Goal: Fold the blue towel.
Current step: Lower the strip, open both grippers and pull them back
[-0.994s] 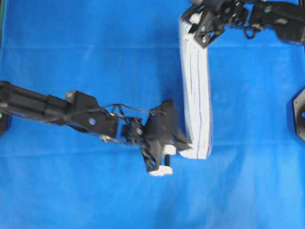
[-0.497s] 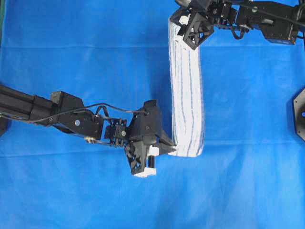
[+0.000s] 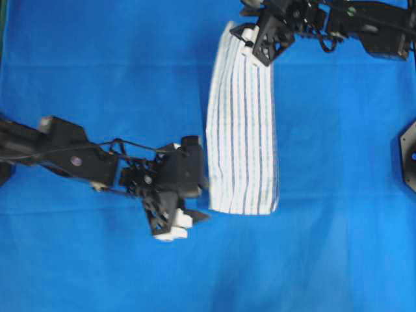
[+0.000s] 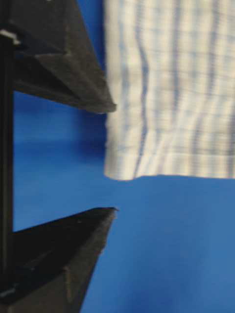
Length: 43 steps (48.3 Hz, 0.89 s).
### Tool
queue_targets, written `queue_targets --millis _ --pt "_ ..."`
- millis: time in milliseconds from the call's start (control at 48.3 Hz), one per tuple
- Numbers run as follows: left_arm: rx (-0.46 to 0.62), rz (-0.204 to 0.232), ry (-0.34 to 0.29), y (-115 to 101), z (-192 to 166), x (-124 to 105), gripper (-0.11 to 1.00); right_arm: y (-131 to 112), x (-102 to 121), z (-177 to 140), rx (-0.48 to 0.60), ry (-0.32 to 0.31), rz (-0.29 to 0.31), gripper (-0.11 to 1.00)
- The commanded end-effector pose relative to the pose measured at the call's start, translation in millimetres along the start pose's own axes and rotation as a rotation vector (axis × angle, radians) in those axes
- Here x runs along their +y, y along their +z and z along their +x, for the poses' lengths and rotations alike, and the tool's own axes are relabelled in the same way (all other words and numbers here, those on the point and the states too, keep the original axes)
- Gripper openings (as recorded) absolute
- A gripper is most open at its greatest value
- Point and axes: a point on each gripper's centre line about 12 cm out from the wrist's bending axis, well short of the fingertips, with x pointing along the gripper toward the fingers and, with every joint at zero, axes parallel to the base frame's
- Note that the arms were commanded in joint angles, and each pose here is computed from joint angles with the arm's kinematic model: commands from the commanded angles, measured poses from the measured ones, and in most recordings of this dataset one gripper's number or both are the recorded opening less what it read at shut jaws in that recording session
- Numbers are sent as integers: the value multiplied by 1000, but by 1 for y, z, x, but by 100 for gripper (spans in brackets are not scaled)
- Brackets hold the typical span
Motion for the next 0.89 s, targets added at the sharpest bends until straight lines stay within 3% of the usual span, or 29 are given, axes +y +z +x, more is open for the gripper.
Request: queue_targets --millis 0,166,373,539,684,870 --pt "-36 8 -13 14 -33 -5 70 13 -3 -22 -54 -8 -1 55" --pt "-123 3 -14 20 -72 3 70 0 -1 -51 -59 -6 -4 53" --pt "-281 -42 52 27 -90 44 70 -31 22 -89 -66 51 -23 53" --pt "-402 9 134 36 -101 76 70 -51 57 -120 -99 159 -73 53" --pt "-437 55 194 38 -104 96 70 -60 77 -141 -136 239 -98 53" --pt "-435 53 232 37 -103 110 70 -68 81 -149 -140 259 -102 53"
